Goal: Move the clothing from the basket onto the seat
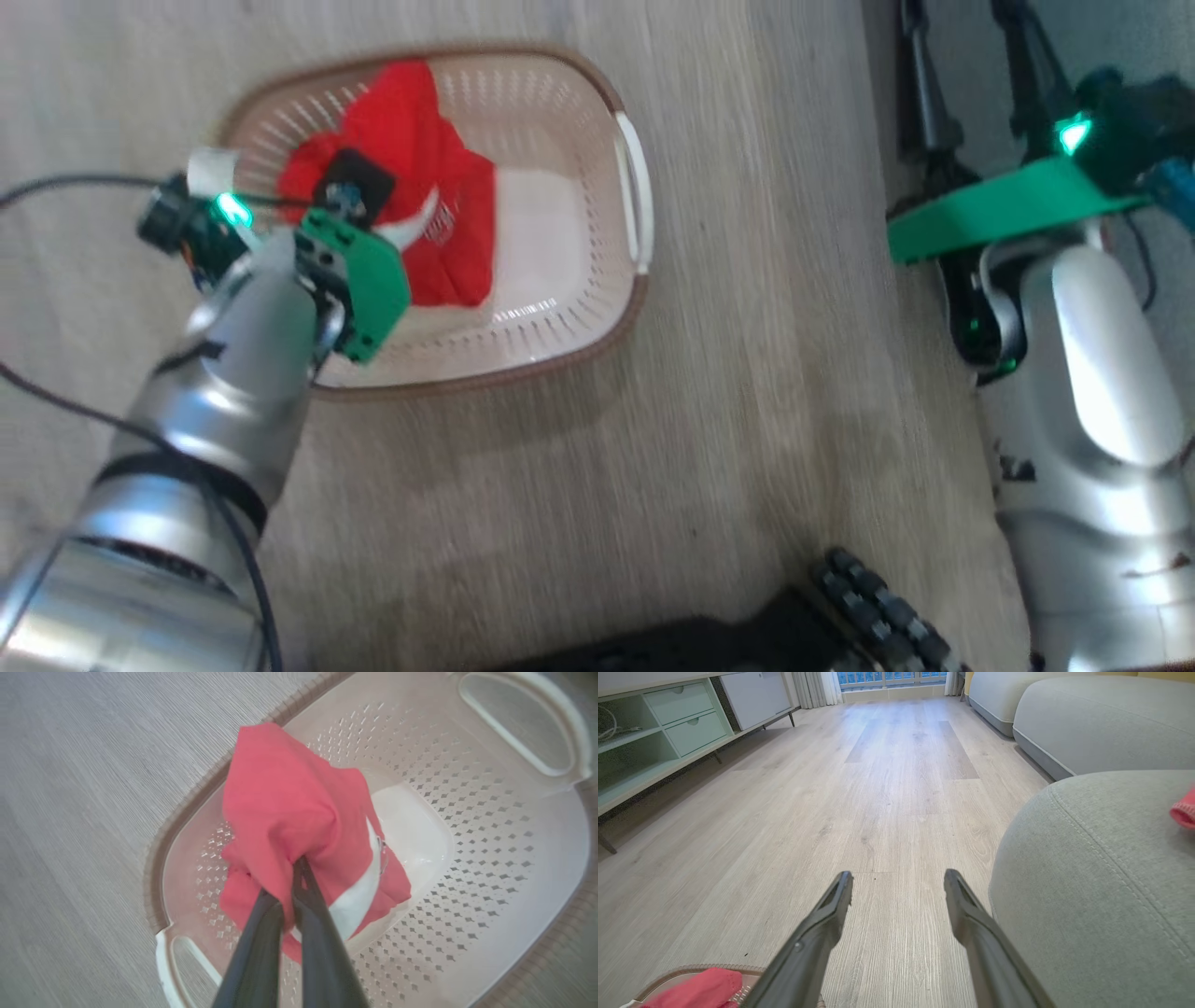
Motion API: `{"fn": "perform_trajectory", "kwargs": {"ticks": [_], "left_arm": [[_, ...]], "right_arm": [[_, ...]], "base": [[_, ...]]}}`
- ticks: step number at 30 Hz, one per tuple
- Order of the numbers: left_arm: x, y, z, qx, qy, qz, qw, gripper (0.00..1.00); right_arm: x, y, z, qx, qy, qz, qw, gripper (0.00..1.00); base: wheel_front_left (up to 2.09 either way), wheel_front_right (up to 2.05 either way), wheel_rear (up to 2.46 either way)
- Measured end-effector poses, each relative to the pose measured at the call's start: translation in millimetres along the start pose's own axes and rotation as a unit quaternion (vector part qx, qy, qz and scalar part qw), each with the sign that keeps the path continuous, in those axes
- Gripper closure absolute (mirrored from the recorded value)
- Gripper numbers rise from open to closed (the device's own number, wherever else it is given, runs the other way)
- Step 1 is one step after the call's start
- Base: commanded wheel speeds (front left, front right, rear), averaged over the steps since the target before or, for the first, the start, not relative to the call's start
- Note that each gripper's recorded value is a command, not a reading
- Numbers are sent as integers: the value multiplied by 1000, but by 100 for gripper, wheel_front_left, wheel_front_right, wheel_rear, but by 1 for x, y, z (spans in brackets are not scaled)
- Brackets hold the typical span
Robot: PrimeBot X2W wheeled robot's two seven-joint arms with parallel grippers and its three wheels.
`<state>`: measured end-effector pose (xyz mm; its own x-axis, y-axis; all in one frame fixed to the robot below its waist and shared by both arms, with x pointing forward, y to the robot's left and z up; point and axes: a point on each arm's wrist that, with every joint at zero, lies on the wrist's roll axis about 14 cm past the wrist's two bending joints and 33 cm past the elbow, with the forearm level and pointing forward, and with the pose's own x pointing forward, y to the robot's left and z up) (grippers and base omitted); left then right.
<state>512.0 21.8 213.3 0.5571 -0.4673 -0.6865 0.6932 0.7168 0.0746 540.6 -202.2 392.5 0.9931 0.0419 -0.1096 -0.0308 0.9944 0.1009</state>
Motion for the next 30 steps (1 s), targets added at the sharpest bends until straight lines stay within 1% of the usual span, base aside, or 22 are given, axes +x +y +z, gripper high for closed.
{"fn": "perform_trajectory", "kwargs": {"ticks": [4,6,10,14,22,30], "left_arm": [[-29,3,13,-42,-20,21,999,100],[-42,6,22,-54,-32,29,998,100],[-67,17,57,-61,-79,50,994,100],[-95,25,97,-61,-135,71,986,100],[-150,3,122,-85,-203,86,972,100],[-201,-9,174,-76,-291,103,948,100]], "right_arm": [[-14,5,10,3,-2,0,1000,0],[-21,8,16,4,-4,0,1000,0],[-34,11,29,11,-13,-2,1000,0],[-48,19,37,13,-16,3,1000,0],[-76,35,48,18,-18,17,1000,0],[-98,49,62,18,-30,33,999,0]], "base": [[0,0,0],[0,0,0],[0,0,0],[0,0,0],[0,0,0],[0,0,0]]}}
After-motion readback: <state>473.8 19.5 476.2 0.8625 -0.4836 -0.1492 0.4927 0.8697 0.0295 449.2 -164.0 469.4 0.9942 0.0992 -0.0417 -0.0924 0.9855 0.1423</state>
